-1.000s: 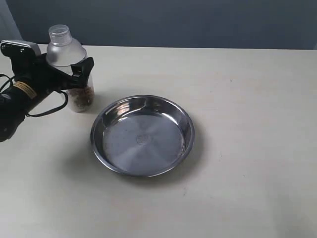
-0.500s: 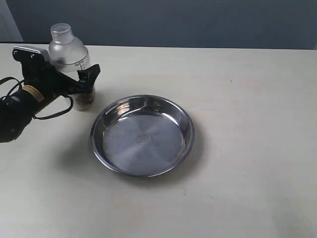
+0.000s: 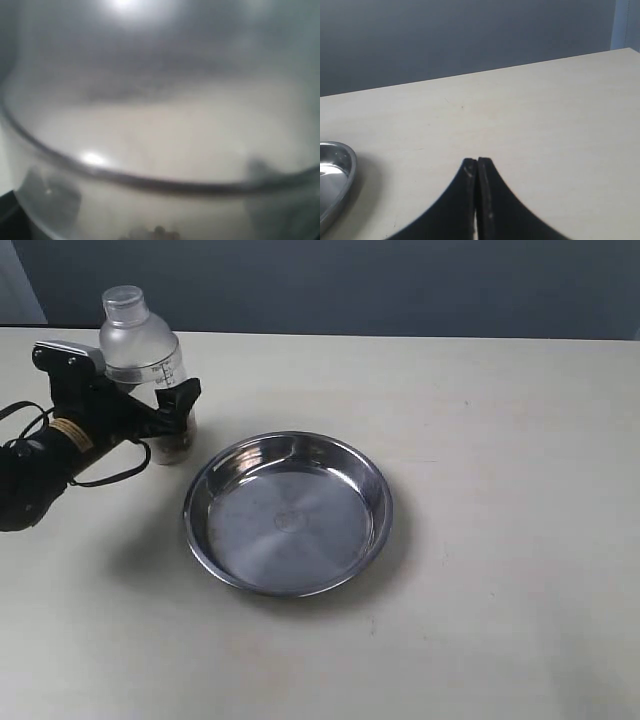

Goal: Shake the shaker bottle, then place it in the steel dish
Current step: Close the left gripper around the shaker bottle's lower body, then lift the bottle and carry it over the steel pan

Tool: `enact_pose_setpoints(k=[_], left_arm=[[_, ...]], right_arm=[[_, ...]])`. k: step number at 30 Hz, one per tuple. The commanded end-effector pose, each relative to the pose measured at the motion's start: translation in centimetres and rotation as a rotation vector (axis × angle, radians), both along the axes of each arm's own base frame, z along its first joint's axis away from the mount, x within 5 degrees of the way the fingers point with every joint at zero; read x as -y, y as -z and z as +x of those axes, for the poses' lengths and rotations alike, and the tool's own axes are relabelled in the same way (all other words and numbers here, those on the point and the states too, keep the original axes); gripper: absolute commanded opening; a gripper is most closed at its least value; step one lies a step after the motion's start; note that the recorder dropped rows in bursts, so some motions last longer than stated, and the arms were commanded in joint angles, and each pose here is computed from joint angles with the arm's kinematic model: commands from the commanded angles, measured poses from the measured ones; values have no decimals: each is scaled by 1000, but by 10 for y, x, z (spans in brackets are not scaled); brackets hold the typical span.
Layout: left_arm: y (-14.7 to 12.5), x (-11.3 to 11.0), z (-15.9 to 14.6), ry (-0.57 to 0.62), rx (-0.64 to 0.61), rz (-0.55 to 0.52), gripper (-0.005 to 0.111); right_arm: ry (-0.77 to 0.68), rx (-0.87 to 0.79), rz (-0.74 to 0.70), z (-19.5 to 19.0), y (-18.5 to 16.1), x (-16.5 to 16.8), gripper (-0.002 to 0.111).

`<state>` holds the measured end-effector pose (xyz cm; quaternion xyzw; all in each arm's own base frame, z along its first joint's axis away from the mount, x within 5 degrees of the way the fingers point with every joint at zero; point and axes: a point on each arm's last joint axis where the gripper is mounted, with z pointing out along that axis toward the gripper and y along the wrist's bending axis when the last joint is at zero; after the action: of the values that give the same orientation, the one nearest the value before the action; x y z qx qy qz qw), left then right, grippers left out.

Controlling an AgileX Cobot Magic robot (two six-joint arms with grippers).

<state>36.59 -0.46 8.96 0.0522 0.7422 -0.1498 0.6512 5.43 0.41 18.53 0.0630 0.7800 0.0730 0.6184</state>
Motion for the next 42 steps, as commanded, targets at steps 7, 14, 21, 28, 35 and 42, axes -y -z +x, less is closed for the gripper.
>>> enact_pose_setpoints(k=[7, 14, 21, 28, 35, 42], left_arm=[[8, 0, -1, 9, -62, 38, 7], [-12, -2, -1, -10, -143, 60, 1], [-94, 7, -11, 85, -34, 49, 1], [-171, 85, -62, 518, 43, -18, 0], [-166, 148, -93, 362, -160, 274, 0], [-166, 135, -91, 169, -223, 173, 0]], right_arm=[[7, 15, -1, 0, -1, 1, -1], [7, 15, -1, 0, -1, 1, -1], [7, 15, -1, 0, -1, 1, -1], [7, 15, -1, 0, -1, 1, -1], [7, 15, -1, 0, -1, 1, -1], [7, 15, -1, 0, -1, 1, -1]])
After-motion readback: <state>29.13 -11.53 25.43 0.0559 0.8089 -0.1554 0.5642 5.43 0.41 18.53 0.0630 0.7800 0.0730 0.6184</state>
